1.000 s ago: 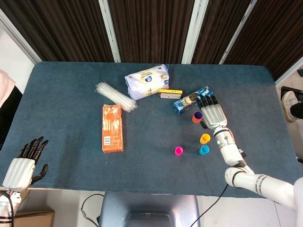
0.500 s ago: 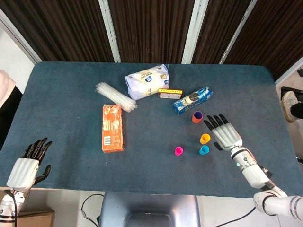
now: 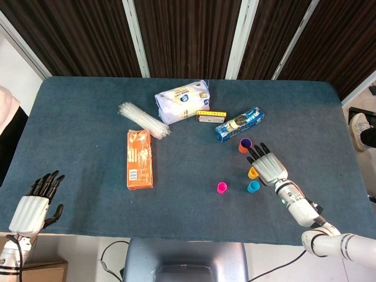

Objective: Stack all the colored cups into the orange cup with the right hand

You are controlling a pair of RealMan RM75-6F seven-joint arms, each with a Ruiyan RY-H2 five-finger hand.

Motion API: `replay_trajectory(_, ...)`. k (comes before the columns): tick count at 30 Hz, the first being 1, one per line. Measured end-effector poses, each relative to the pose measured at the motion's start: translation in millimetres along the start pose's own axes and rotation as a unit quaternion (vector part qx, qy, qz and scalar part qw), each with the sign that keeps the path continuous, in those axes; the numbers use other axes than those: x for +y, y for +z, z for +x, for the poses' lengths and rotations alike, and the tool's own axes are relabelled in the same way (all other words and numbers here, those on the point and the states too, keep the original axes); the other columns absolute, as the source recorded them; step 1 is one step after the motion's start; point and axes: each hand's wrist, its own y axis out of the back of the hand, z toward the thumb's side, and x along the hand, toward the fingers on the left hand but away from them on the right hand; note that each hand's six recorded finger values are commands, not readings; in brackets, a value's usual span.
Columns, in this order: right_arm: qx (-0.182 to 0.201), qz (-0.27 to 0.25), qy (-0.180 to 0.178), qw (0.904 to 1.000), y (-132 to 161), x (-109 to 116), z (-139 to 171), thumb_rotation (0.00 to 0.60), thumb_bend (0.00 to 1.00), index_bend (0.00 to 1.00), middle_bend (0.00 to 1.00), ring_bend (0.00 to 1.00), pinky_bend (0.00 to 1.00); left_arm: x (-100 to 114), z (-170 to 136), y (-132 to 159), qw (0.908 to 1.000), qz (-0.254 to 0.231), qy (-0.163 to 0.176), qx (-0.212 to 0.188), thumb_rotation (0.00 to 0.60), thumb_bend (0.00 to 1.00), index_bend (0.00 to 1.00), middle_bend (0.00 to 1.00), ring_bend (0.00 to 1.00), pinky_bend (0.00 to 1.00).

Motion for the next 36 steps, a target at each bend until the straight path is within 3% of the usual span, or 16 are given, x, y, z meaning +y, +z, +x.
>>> replay_trajectory(3,0.002,-0.002,0.002,1.0000,1.2,-1.5,-0.8,0.600,0.44,0.37,0.00,0.00,0.00,0.0,0.2,-0.2,1.0000,0.000,0.000,0.000,0.600,0.45,0.00,0.00,0.00,0.13)
replay_trajectory(9,0.003,-0.005,-0.003,1.0000,2.8,-1.4,-2.9,0.600,0.44,0.52,0.00,0.00,0.00,0.0,-0.4,0.9,1.0000,0.000,0.000,-0.002,0.600,0.45,0.00,0.00,0.00,0.13)
replay_trajectory(21,-0.003,-0.025,-0.021,0.9995,2.9,4.5,-4.2,0.600,0.45,0.61,0.00,0.00,0.00,1.0,-1.9,1.2,1.0000,-0.001,0.001,-0.004,0.600,0.45,0.00,0.00,0.00,0.13)
replay_trajectory(25,-0.017,-0.062,-0.048,0.9968,-5.6,20.6,-2.5,0.600,0.45,0.60,0.01,0.00,0.00,1.0,-1.9,1.0,1.0000,-0.001,0.001,-0.004,0.600,0.45,0.00,0.00,0.00,0.13)
replay_trajectory(32,-0.060,-0.155,-0.130,0.9774,-36.1,76.7,-15.4,0.600,0.44,0.60,0.02,0.00,0.00,-2.8,0.1,3.0,1.0000,0.003,-0.005,-0.005,0.600,0.45,0.00,0.00,0.00,0.13)
replay_trajectory(36,-0.087,-0.165,-0.128,0.9740,-47.7,85.8,-33.4,0.600,0.44,0.60,0.02,0.00,0.00,-5.0,1.2,3.8,0.9999,0.006,-0.008,-0.005,0.600,0.45,0.00,0.00,0.00,0.13)
